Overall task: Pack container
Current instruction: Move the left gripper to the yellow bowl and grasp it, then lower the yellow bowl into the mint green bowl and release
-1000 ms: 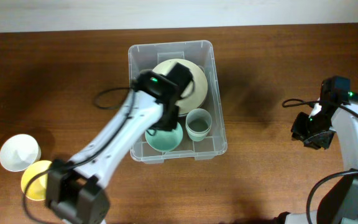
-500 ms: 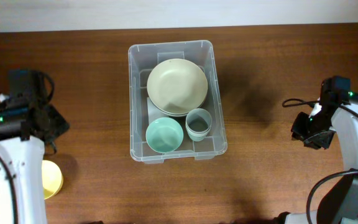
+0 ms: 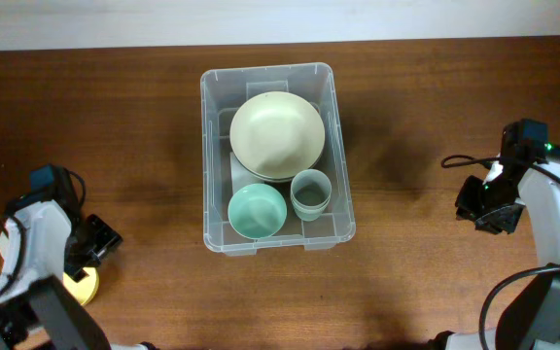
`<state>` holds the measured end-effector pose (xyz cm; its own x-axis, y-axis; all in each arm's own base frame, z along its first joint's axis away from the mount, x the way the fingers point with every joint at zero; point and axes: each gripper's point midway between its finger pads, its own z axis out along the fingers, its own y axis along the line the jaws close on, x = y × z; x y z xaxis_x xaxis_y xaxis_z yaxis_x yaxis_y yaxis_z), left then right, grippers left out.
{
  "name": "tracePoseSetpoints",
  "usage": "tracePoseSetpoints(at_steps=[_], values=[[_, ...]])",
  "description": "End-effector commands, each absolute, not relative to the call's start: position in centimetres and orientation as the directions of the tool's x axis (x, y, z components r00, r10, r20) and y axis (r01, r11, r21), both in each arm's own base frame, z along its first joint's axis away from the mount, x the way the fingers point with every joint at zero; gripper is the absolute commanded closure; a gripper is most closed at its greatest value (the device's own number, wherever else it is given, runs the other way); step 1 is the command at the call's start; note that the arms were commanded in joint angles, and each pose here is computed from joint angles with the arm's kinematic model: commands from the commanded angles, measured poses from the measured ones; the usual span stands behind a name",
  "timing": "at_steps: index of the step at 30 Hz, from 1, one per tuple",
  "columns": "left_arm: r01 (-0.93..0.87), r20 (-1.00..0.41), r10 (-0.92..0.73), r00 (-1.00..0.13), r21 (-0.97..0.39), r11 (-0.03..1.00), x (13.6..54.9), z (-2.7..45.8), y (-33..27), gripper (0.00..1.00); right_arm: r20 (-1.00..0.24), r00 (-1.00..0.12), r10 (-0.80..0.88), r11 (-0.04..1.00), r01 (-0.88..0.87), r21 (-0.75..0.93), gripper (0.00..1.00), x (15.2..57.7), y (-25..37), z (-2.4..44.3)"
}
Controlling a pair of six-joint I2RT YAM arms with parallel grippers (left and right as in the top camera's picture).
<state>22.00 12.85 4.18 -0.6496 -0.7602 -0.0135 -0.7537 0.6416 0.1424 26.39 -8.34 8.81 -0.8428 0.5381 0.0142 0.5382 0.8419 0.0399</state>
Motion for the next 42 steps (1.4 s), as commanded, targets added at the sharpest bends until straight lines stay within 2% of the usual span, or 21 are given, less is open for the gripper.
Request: tracePoseSetpoints(at_steps=[1, 3, 4, 6, 7, 8, 9, 13, 17, 21, 23, 26, 31, 35, 39, 41, 42], values=[[-0.744, 0.04, -0.753, -0.656, 0.135, 0.655, 22.1, 2.4, 12.5, 0.37, 0.001, -0.843, 0.537, 0.843, 0.537, 0.025, 0.66, 26.3, -8.5, 9.0], [-0.742, 0.047, -0.753, -0.656, 0.137, 0.656, 22.3, 1.8, 12.6, 0.37, 0.001, -0.843, 0.537, 0.843, 0.537, 0.023, 0.66, 26.3, -8.5, 9.0], [-0.742, 0.046, -0.753, -0.657, 0.137, 0.656, 22.3, 1.8, 12.6, 0.41, 0.001, -0.844, 0.537, 0.843, 0.537, 0.023, 0.66, 26.3, -8.5, 9.0], [-0.743, 0.04, -0.752, -0.657, 0.134, 0.656, 22.5, 1.8, 12.7, 0.75, 0.001, -0.844, 0.537, 0.843, 0.537, 0.023, 0.66, 26.3, -8.5, 9.0], [-0.743, 0.036, -0.753, -0.658, 0.132, 0.656, 22.6, 1.8, 12.7, 0.88, 0.001, -0.844, 0.537, 0.843, 0.537, 0.022, 0.66, 26.3, -8.5, 9.0], [-0.744, 0.037, -0.753, -0.658, 0.123, 0.656, 22.8, 1.9, 12.6, 0.98, 0.0, -0.843, 0.537, 0.843, 0.537, 0.023, 0.66, 26.3, -8.5, 9.0], [-0.746, 0.037, -0.752, -0.658, 0.107, 0.657, 23.0, 2.0, 12.4, 1.0, 0.0, -0.843, 0.537, 0.843, 0.537, 0.023, 0.66, 26.3, -8.5, 9.0], [-0.704, -0.013, -0.704, -0.71, 0.056, 0.708, 25.3, 3.9, 11.1, 0.99, -0.004, -0.843, 0.537, 0.843, 0.537, 0.021, 0.66, 26.4, -8.6, 9.0], [-0.586, -0.192, -0.579, -0.792, -0.024, 0.81, 29.8, 10.2, 7.6, 0.99, -0.001, -0.843, 0.537, 0.843, 0.537, 0.015, 0.66, 26.3, -8.6, 9.0], [-0.376, -0.438, -0.395, -0.807, -0.134, 0.917, 34.1, 19.9, 1.0, 0.99, -0.001, -0.843, 0.537, 0.843, 0.537, 0.015, 0.66, 26.3, -8.6, 9.0], [-0.259, -0.523, -0.31, -0.794, -0.17, 0.951, 35.0, 23.7, -2.8, 0.99, -0.001, -0.843, 0.538, 0.843, 0.538, 0.015, 0.66, 26.3, -8.6, 9.0], [-0.106, -0.591, -0.192, -0.783, -0.177, 0.978, 35.2, 26.8, -8.0, 1.0, -0.006, -0.843, 0.537, 0.843, 0.537, 0.017, 0.66, 26.4, -8.7, 9.0], [0.114, -0.588, -0.007, -0.809, -0.169, 0.979, 33.5, 26.0, -16.2, 0.99, -0.008, -0.843, 0.537, 0.843, 0.537, 0.017, 0.66, 26.5, -8.7, 9.0], [0.217, -0.463, 0.128, -0.877, -0.143, 0.966, 31.8, 21.4, -20.7, 0.99, -0.008, -0.843, 0.537, 0.843, 0.537, 0.017, 0.66, 26.4, -8.7, 9.0], [0.241, -0.326, 0.178, -0.928, -0.166, 0.956, 31.0, 17.3, -22.5, 0.99, 0.0, -0.844, 0.537, 0.843, 0.537, 0.016, 0.66, 26.3, -8.6, 9.0], [0.24, -0.276, 0.188, -0.943, -0.17, 0.956, 30.6, 16.0, -22.7, 0.75, -0.001, -0.843, 0.538, 0.843, 0.538, 0.016, 0.66, 26.3, -8.6, 9.0], [0.24, -0.257, 0.192, -0.947, -0.169, 0.956, 30.4, 15.6, -22.7, 0.48, -0.001, -0.843, 0.538, 0.843, 0.538, 0.016, 0.66, 26.3, -8.6, 9.0]])
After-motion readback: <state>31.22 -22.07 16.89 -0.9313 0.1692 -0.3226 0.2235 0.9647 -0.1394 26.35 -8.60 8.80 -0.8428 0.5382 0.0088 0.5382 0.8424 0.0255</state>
